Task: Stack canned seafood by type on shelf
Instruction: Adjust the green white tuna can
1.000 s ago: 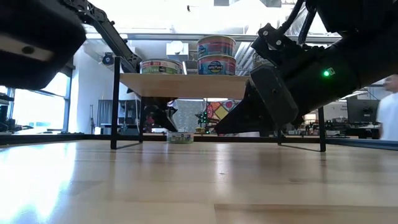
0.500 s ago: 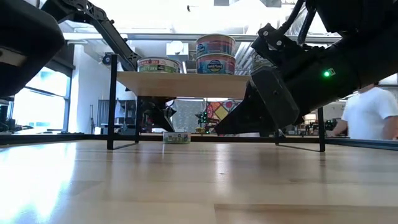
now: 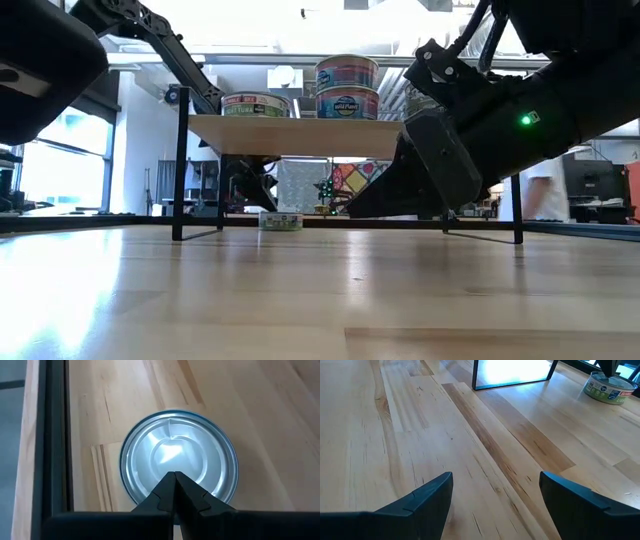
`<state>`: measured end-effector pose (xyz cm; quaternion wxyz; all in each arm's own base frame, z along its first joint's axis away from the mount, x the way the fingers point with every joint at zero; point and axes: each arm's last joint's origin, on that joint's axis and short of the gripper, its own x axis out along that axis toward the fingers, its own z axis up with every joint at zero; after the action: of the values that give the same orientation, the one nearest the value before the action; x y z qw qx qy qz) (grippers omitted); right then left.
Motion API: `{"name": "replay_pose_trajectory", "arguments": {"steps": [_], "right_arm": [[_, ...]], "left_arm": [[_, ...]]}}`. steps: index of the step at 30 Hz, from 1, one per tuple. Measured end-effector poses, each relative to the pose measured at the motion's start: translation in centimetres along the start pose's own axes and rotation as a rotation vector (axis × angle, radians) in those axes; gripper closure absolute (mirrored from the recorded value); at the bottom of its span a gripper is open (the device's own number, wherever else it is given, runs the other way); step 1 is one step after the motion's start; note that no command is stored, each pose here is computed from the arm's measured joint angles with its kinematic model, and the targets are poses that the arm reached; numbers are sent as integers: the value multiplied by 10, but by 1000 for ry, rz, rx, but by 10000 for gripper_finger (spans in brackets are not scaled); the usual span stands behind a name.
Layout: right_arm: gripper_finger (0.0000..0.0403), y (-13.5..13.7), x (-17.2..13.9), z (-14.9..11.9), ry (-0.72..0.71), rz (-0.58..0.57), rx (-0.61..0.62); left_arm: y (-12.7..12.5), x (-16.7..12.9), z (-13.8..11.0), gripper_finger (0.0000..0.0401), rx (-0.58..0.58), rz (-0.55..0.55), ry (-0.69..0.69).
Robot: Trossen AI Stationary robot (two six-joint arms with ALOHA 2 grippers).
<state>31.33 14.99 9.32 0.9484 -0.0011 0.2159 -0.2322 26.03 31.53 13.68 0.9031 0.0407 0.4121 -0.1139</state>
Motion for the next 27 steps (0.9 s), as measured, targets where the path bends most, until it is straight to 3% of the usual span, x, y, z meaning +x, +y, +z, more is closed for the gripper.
{"name": "replay_pose_trajectory", "arguments": {"steps": [14, 23, 27], "right_arm": [[112, 0, 0, -1, 4, -2, -6], [112, -1, 0, -1, 9, -5, -10], [112, -1, 0, -1, 9, -5, -9]], "left_arm": [[10, -16, -9, 401, -40, 51, -31], [22, -19, -21, 401, -96, 229, -13], [17, -12, -21, 401, -75, 216, -6]]}}
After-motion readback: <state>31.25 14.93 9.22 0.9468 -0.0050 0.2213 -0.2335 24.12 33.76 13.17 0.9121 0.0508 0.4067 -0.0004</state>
